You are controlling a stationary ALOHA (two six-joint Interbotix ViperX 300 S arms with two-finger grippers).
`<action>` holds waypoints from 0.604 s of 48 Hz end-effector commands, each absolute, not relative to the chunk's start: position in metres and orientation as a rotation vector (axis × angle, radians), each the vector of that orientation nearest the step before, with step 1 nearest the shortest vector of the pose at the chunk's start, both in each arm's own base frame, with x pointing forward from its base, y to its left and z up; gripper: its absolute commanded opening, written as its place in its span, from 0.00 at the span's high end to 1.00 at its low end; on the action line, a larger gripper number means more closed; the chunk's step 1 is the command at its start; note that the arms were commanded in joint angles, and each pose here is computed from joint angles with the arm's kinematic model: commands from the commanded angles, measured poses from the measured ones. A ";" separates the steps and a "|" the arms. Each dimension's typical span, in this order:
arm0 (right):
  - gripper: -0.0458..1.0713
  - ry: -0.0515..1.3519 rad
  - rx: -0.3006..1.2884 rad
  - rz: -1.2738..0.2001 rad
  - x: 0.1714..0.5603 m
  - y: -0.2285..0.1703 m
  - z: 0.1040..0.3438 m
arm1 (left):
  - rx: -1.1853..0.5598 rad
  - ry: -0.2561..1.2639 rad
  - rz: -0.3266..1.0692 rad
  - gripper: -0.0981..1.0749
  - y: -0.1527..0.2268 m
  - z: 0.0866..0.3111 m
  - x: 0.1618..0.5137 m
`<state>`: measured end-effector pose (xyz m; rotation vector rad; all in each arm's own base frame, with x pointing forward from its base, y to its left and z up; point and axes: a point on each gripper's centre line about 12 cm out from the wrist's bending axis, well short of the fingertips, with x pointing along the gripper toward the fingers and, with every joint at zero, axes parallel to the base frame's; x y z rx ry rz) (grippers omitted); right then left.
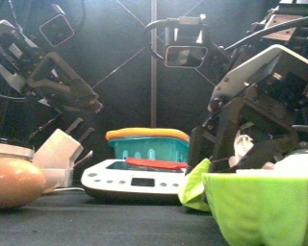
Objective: Grab starfruit top
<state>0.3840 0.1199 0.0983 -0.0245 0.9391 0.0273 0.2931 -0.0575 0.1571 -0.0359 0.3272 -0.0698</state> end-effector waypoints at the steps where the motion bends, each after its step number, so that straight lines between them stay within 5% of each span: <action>1: 0.06 0.911 -0.012 0.029 0.389 0.121 0.108 | -0.042 0.299 -0.067 0.30 -0.058 0.164 0.298; 18: 0.09 0.899 -0.006 0.026 0.393 0.120 0.112 | -0.042 0.299 -0.067 0.30 -0.058 0.164 0.299; 29: 0.29 0.897 -0.003 0.025 0.394 0.120 0.113 | -0.042 0.297 -0.067 0.30 -0.058 0.164 0.299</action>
